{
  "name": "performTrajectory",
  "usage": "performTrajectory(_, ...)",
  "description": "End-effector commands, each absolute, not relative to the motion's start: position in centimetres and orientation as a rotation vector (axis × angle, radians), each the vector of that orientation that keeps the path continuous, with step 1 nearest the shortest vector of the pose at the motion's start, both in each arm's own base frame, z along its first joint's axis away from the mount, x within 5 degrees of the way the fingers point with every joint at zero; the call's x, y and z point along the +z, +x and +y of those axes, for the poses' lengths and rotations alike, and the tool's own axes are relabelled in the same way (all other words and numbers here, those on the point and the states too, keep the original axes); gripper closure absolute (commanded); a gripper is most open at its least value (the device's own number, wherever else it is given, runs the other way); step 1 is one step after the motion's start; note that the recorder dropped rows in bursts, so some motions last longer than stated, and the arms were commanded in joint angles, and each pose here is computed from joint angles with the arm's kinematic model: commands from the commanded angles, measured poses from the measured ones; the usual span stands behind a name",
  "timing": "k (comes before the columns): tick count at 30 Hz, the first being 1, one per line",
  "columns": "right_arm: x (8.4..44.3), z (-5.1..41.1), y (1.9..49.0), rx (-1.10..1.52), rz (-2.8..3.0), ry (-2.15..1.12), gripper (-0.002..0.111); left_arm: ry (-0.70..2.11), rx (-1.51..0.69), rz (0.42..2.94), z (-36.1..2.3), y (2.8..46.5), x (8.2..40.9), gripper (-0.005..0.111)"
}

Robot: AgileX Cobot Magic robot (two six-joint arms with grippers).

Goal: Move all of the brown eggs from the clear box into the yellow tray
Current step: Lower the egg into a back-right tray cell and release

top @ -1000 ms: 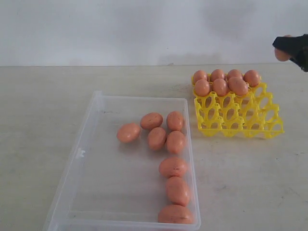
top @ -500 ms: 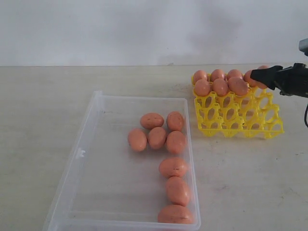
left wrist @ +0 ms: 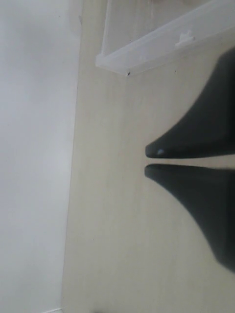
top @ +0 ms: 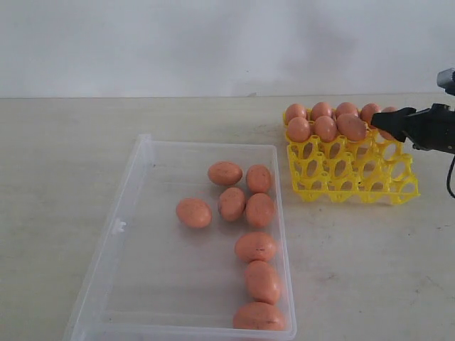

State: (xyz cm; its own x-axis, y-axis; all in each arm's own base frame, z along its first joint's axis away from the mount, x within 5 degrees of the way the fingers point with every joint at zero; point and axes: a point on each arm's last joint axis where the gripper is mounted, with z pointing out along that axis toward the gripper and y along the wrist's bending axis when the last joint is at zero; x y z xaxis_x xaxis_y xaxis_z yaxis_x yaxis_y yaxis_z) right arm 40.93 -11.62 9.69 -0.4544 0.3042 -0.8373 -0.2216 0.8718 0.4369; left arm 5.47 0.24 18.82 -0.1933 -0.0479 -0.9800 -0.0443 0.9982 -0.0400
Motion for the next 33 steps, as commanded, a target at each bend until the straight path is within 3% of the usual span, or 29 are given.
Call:
performTrajectory(1,9.6,-11.9,41.2,0.602,1.916,0.109,0.071,-0.07,-0.002,1.76,0.3,5.5,18.8,0.103)
performTrajectory(4,9.7,-11.7,41.4,0.603,1.909,0.124,0.061,-0.07,-0.002,1.76,0.3,5.5,18.8,0.103)
performTrajectory(12,9.6,-10.9,41.7,0.607,1.915,0.129,0.048,-0.07,-0.002,1.76,0.3,5.5,18.8,0.103)
performTrajectory(33,12.1,-10.4,42.1,0.699,1.722,0.144,0.048,-0.07,-0.002,1.76,0.3,5.5,18.8,0.103)
